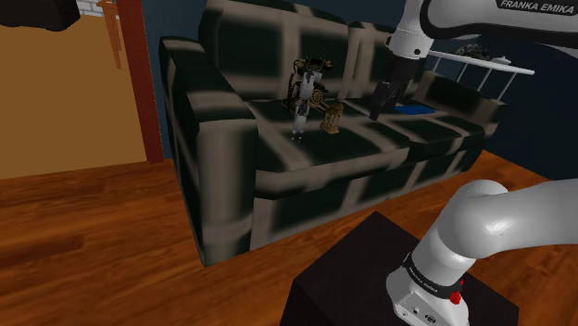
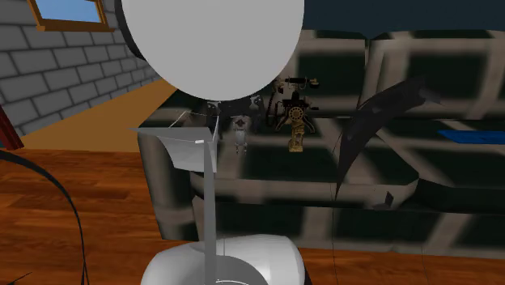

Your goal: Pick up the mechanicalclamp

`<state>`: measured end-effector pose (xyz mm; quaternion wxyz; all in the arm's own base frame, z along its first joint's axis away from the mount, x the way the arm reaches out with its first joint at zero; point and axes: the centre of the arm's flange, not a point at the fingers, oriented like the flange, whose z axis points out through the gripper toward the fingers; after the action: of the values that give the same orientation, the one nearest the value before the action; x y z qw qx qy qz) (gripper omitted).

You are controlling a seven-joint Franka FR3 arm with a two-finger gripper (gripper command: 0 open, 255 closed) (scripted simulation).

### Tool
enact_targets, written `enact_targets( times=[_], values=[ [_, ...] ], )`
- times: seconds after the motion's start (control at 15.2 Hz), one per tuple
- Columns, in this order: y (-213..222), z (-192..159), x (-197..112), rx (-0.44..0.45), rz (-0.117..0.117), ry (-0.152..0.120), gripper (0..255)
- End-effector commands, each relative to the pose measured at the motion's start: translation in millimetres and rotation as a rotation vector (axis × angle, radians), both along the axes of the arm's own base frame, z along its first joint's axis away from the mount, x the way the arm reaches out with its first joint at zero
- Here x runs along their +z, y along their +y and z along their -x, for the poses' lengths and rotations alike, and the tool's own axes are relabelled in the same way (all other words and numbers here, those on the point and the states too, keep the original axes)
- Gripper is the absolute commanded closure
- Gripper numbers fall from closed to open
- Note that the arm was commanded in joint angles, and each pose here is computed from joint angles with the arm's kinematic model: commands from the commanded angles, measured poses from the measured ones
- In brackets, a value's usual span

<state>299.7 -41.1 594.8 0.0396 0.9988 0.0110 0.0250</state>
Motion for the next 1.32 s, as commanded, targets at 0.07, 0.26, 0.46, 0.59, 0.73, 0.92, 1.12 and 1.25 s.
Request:
enact_targets(
  times=[0.07, 0.26, 0.46, 0.59, 0.73, 0.92, 1.12, 1.25],
  values=[
    [-4, -8, -6, 0.003, -0.012, -0.025, 0],
    [-16, -32, -23, 0.011, -0.046, -0.099, 0],
    [-28, -57, -38, 0.019, -0.081, -0.173, 0],
    [-35, -75, -48, 0.024, -0.104, -0.222, 0],
    [-42, -93, -56, 0.029, -0.127, -0.272, 0],
    [-52, -121, -68, 0.037, -0.161, -0.346, 0],
    [-61, -150, -78, 0.045, -0.196, -0.42, 0],
    [-67, -170, -83, 0.05, -0.219, -0.47, 0]
  ],
)
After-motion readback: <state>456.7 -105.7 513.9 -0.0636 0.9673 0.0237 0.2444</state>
